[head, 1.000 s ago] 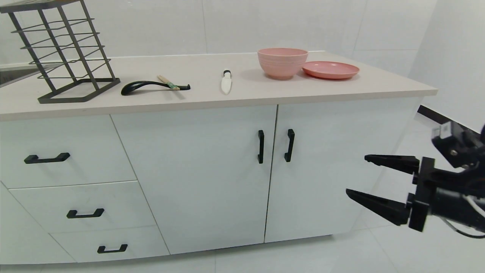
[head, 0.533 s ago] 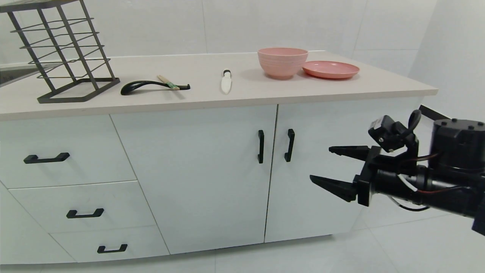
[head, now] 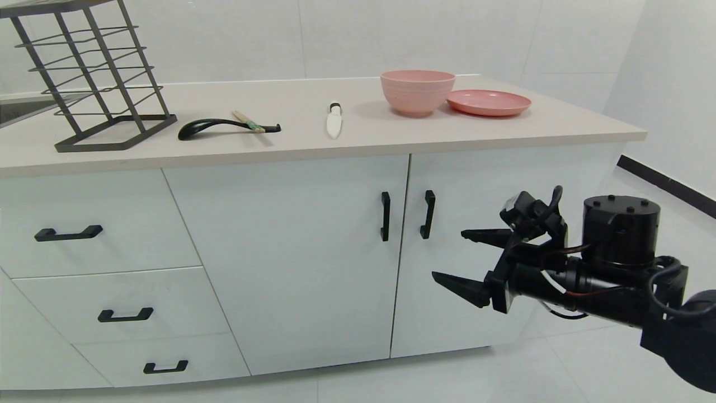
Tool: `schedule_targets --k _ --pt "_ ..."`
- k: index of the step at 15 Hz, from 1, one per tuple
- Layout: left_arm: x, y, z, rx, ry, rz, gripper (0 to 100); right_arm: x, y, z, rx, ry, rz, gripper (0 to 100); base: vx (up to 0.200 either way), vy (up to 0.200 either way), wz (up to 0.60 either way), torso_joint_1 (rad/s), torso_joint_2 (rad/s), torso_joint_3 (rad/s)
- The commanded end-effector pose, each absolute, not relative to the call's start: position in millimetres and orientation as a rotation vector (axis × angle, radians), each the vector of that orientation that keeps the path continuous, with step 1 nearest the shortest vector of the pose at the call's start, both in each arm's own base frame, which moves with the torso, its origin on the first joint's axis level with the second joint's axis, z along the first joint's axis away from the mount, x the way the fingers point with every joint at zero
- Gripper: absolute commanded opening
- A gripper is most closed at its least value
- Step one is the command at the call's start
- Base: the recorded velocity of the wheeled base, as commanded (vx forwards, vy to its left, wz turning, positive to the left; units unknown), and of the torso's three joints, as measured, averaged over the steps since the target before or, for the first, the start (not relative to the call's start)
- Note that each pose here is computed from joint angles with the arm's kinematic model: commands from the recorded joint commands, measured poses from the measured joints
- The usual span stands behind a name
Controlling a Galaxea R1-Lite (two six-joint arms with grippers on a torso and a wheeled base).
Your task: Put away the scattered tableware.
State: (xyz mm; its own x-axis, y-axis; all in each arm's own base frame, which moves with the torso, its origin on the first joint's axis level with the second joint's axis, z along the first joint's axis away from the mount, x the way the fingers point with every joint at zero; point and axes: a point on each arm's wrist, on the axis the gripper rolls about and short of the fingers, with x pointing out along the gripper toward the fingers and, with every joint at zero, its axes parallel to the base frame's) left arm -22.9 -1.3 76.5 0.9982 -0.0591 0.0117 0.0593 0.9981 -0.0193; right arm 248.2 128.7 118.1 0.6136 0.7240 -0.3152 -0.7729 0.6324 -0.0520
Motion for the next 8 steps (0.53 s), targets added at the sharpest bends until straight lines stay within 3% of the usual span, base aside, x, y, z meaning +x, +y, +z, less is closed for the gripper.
schedule_targets --k 1,2,3,4,6,8 --pt "-22.9 -1.4 77.1 -0.015 -0.015 -0.063 100 242.0 124.5 115.7 -0.19 0.292 0.862 100 0.0 0.0 0.0 0.0 0.0 0.0" --pt "-27.4 -1.4 99.4 -0.032 -0.158 -0.066 100 238.3 122.7 116.4 -0.191 0.292 0.86 100 0.0 0.0 0.0 0.0 0.0 0.0" --pt "-47.7 -1.0 156.8 -0.07 -0.442 -0.085 100 236.2 121.7 116.0 -0.19 0.296 0.862 100 0.0 0.0 0.0 0.0 0.0 0.0" --pt "-53.8 -1.6 187.2 -0.057 -0.482 -0.072 100 234.9 121.6 117.7 -0.191 0.289 0.863 100 0.0 0.0 0.0 0.0 0.0 0.0" --pt "-54.2 -2.1 186.5 -0.019 -0.382 -0.149 100 233.5 122.2 117.2 -0.191 0.29 0.868 100 0.0 0.0 0.0 0.0 0.0 0.0" --pt "-49.7 -6.6 172.2 0.006 -0.265 -0.38 100 231.5 119.5 119.2 -0.189 0.285 0.861 100 0.0 0.0 0.0 0.0 0.0 0.0"
